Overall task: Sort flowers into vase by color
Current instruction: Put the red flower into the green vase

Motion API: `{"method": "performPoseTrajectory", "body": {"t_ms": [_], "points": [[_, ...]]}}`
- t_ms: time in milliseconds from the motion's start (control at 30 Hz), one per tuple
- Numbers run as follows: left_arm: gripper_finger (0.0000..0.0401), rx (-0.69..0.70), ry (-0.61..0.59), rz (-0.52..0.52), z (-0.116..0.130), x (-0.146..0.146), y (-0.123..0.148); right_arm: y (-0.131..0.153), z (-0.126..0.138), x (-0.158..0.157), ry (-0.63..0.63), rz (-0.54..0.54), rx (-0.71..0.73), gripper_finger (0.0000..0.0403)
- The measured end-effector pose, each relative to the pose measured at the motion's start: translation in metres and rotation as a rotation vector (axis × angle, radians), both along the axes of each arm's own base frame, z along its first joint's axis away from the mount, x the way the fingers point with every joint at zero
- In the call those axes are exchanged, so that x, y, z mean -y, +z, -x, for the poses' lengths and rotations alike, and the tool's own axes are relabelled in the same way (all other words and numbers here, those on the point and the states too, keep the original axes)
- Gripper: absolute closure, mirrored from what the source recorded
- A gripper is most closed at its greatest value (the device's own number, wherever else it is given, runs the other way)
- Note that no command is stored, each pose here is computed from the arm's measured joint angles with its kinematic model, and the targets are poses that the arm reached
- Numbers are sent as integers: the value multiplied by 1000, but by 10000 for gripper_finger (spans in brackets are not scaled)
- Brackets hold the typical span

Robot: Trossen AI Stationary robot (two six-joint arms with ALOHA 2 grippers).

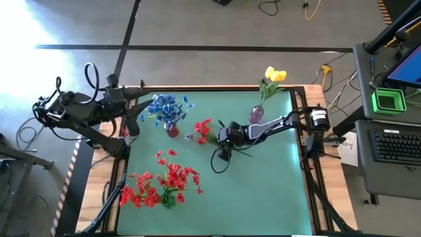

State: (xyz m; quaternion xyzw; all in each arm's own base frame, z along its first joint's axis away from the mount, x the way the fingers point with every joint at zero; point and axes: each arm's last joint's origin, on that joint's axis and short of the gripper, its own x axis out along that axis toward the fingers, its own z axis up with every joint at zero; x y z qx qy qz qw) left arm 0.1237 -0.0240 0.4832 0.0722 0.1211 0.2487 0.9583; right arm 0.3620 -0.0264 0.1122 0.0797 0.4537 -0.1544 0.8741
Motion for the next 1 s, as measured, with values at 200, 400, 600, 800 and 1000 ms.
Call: {"method": "performPoseTrajectory", "body": {"t_ms": [200,400,600,800,1000], "points": [[278,-5,0,5,-4,2,-1,-3,-2,0,3,-3,-1,198],[278,-6,-4,38,-7,5,-4,2,0,3,-42,-30,11,315],[278,7,-27,81,-6,10,-5,21,8,2,-29,-38,5,386],[278,-7,-74,176,-1,17,-11,63,28,-5,-13,-35,9,385],[278,-16,-179,303,7,22,-13,109,50,-29,77,-67,85,385]]}}
